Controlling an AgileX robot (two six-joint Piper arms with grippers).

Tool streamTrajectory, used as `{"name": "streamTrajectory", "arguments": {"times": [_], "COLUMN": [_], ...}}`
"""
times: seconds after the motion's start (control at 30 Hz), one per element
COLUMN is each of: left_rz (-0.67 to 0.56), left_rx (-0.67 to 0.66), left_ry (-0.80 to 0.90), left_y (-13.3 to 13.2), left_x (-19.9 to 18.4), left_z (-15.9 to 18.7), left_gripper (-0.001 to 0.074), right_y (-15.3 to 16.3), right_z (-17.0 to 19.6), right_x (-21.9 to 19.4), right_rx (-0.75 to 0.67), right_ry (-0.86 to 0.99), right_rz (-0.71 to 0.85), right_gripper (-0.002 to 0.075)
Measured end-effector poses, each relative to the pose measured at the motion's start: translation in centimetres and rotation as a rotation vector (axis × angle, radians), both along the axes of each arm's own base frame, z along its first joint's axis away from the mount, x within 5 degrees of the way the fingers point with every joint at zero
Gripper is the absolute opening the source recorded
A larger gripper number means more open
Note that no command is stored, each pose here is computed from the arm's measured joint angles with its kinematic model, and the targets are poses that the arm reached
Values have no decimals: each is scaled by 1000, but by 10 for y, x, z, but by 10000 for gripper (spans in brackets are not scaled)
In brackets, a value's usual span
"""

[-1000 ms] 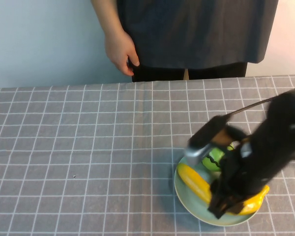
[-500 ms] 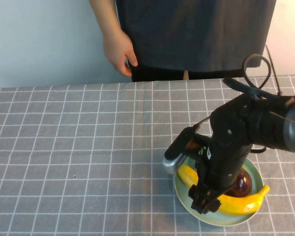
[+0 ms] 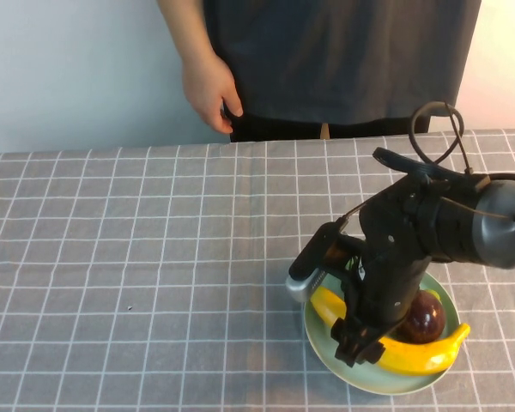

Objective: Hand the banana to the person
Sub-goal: Pick up the banana

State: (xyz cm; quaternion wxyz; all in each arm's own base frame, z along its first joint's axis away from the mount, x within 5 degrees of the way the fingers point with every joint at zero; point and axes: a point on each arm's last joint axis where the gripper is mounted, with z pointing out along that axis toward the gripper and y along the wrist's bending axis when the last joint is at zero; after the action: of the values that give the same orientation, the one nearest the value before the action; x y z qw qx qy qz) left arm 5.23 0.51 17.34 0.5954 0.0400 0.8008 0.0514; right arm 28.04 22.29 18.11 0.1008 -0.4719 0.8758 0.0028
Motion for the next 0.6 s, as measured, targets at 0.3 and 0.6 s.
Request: {"name": "streamTrajectory", "arguments": {"times": [0.3, 0.6], "left_rz": [0, 0], "left_rx": [0, 0], "left_ry": [0, 0], "left_y": [0, 0], "left_x": [0, 0], "left_z": [0, 0], "left_gripper": [-4, -4], "right_y": [2, 3], "right_z": [-18, -18], "right_x": [1, 3], "right_rx": [-21, -14], "right_ry": [46, 32], "right_rz": [-8, -18], "right_gripper": [517, 167]}}
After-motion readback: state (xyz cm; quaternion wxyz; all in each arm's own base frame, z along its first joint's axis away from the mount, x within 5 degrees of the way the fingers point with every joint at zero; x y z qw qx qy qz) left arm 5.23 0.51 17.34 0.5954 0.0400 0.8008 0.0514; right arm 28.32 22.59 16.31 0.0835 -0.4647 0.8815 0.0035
